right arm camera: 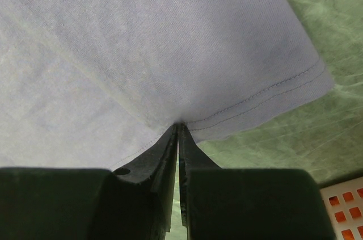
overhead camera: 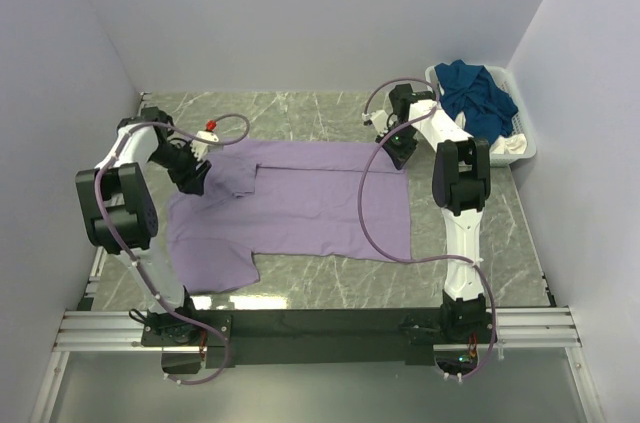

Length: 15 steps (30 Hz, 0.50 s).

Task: Fold and stack the t-shirts
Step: Fold the tshirt

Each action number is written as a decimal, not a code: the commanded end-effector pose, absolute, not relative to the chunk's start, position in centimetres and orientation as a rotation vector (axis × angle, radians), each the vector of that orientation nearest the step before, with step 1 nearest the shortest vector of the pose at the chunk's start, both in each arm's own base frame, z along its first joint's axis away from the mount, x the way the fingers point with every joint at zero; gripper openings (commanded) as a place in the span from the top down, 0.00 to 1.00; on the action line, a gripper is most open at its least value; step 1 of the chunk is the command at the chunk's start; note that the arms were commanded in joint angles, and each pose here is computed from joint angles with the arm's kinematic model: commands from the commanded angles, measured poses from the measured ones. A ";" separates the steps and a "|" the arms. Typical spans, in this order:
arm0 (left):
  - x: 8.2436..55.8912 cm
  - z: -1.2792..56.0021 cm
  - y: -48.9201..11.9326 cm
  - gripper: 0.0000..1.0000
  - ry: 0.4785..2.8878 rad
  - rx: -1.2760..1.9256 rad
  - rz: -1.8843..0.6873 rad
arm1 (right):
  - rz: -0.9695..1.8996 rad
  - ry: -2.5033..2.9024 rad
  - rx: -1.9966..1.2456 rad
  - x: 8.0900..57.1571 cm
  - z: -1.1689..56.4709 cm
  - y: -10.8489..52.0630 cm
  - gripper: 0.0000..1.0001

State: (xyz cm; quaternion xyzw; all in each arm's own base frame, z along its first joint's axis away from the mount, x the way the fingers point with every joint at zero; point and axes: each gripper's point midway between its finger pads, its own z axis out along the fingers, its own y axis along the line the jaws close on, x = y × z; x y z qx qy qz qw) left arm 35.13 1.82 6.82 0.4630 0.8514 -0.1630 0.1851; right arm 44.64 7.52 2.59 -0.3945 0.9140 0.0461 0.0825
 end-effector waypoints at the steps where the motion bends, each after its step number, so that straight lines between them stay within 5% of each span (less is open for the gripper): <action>1: 36.6 7.8 -0.7 0.40 2.322 1.241 -0.531 | 0.117 2.701 -1.146 44.8 4.5 7.3 0.89; 15: 36.4 4.2 -1.6 0.51 2.411 1.226 -0.355 | 0.135 2.764 -1.099 44.6 3.0 7.3 0.89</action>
